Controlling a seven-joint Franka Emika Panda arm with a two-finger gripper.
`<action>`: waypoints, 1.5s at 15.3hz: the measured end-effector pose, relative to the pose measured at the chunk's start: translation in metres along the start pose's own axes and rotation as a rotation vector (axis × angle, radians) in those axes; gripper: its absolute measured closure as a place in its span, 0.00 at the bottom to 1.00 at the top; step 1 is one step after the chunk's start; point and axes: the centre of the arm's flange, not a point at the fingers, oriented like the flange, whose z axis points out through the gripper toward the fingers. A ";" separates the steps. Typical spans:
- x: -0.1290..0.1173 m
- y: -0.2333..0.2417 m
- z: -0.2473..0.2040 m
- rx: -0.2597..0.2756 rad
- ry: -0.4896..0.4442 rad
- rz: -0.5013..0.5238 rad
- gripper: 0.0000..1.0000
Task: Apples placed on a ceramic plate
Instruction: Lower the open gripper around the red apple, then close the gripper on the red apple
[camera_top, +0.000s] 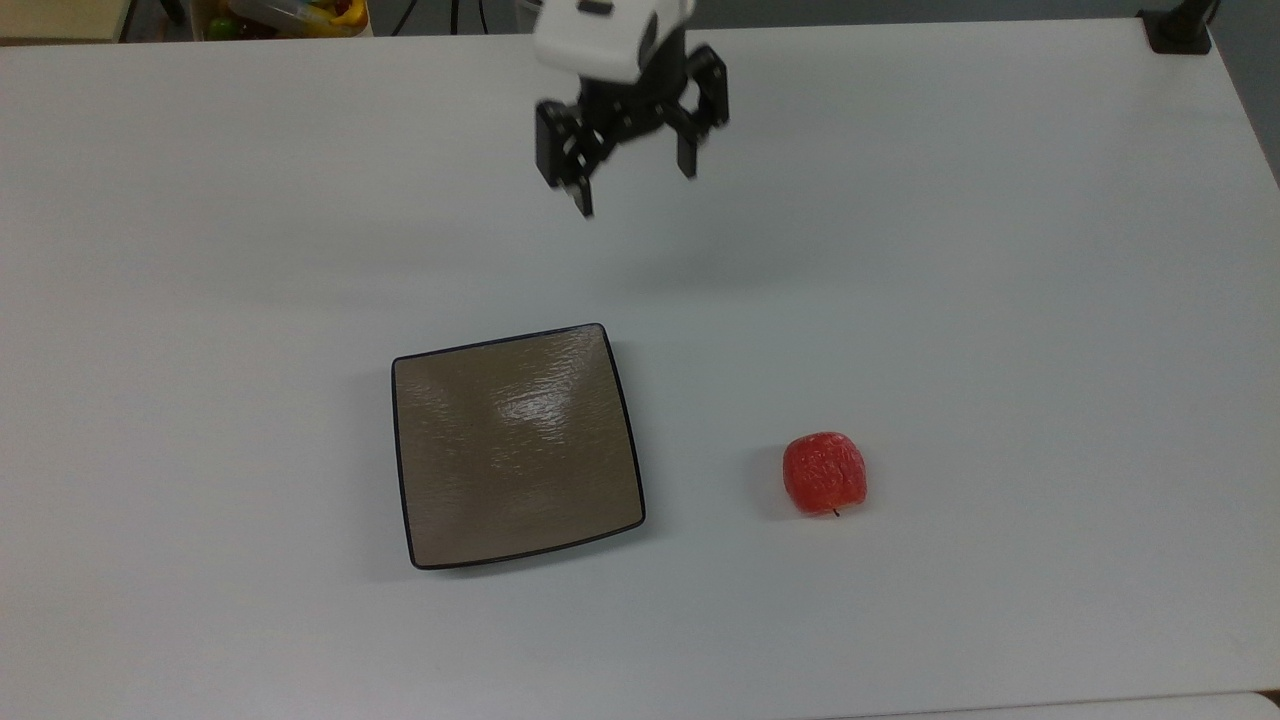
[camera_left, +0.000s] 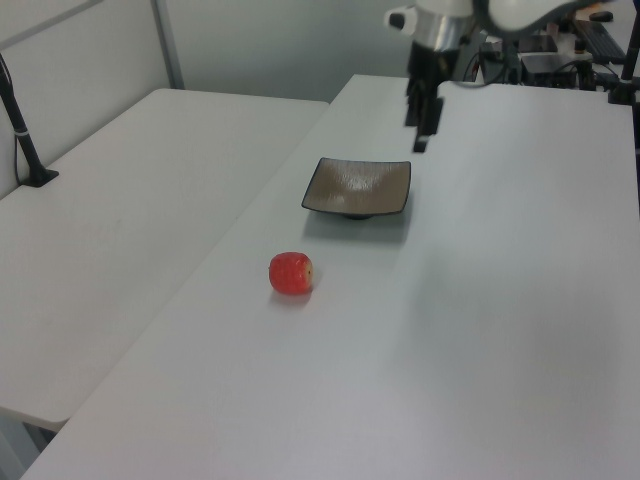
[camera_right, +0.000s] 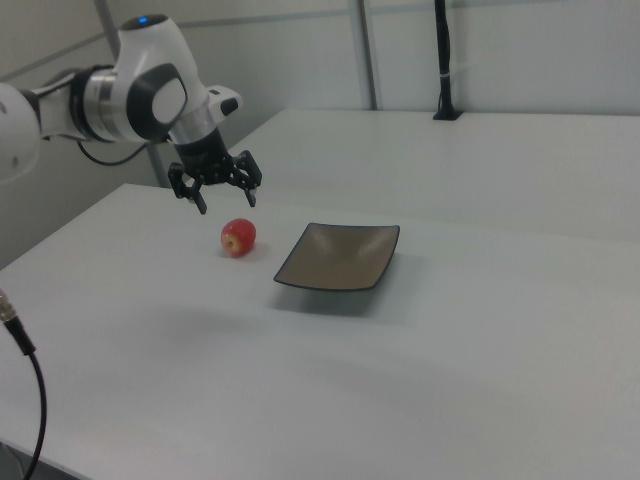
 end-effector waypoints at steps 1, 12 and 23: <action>0.012 -0.005 0.012 -0.006 0.036 0.008 0.00; 0.123 -0.054 0.094 -0.005 0.220 0.215 0.00; 0.147 -0.091 0.185 -0.058 0.338 0.250 0.00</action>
